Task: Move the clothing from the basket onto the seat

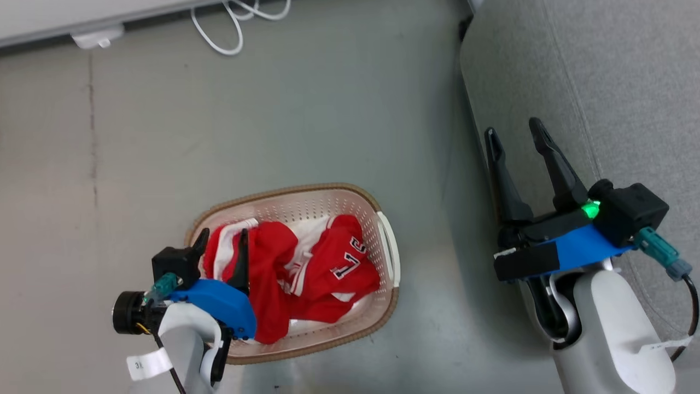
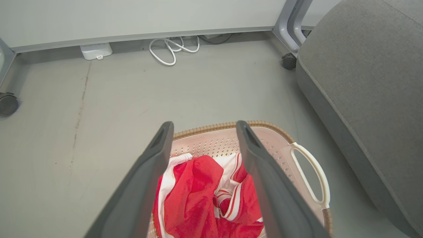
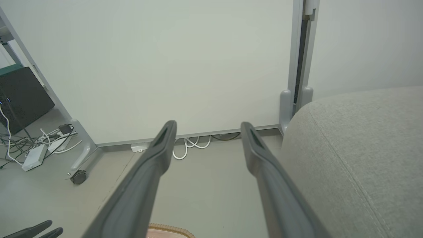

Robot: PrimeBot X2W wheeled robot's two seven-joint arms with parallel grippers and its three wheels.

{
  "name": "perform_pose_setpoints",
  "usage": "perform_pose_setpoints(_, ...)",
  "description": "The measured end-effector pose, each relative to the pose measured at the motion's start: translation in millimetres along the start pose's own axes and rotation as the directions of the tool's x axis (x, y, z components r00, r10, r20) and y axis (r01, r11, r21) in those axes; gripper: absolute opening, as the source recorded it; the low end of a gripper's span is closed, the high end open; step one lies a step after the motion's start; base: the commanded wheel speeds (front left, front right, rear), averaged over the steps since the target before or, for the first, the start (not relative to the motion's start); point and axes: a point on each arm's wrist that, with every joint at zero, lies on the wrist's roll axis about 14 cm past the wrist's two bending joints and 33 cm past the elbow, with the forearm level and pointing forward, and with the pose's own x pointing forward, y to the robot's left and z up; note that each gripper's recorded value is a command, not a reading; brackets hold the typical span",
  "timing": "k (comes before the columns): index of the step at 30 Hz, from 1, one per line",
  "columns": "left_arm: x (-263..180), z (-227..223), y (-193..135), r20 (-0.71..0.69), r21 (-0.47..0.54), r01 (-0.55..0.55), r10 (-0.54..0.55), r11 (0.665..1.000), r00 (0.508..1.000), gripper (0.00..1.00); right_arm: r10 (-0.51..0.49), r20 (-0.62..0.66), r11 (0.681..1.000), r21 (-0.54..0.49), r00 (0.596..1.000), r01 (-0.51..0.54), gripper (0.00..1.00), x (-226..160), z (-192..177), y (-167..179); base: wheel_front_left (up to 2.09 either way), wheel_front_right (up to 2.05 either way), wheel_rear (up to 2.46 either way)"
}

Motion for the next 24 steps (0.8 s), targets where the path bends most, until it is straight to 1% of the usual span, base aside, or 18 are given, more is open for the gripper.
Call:
perform_pose_setpoints(2,14.5,-20.2,0.9,-0.073,-0.006,0.010,-0.010,1.000,0.997,1.00,-0.002,-0.011,1.000,0.007,1.000,0.002,1.00,6.5,-9.8,-3.7,0.00,0.00,0.00)
perform_pose_setpoints(7,47.7,-64.9,6.1,-0.221,0.018,0.043,-0.038,0.999,0.974,1.00,0.006,-0.034,1.000,0.030,0.999,-0.005,1.00,20.6,-34.0,-8.8,0.00,0.00,0.00)
perform_pose_setpoints(10,60.8,-96.7,7.2,-0.319,0.031,0.063,-0.050,0.998,0.946,1.00,0.002,-0.057,1.000,0.030,0.998,-0.001,1.00,23.7,-48.3,-14.3,0.00,0.00,0.00)
perform_pose_setpoints(13,71.0,-127.9,5.0,-0.418,0.025,0.075,-0.058,0.997,0.907,1.00,-0.009,-0.079,0.999,0.042,0.997,0.012,1.00,24.2,-61.3,-21.3,0.00,0.00,0.00)
perform_pose_setpoints(17,83.1,-158.8,7.6,-0.501,0.038,0.077,-0.048,0.996,0.864,1.00,-0.027,-0.116,0.998,0.053,0.993,0.033,1.00,21.8,-77.9,-30.2,0.00,0.00,0.00)
perform_pose_setpoints(21,87.1,-186.8,14.3,-0.570,0.069,0.059,-0.009,0.996,0.822,1.00,-0.056,-0.148,0.996,0.067,0.987,0.067,1.00,14.0,-88.3,-40.5,0.00,0.00,0.00)
perform_pose_setpoints(24,91.2,-200.8,16.8,-0.596,0.089,0.057,0.007,0.994,0.803,1.00,-0.075,-0.166,0.994,0.068,0.983,0.088,1.00,9.5,-93.6,-47.1,0.00,0.00,0.00)
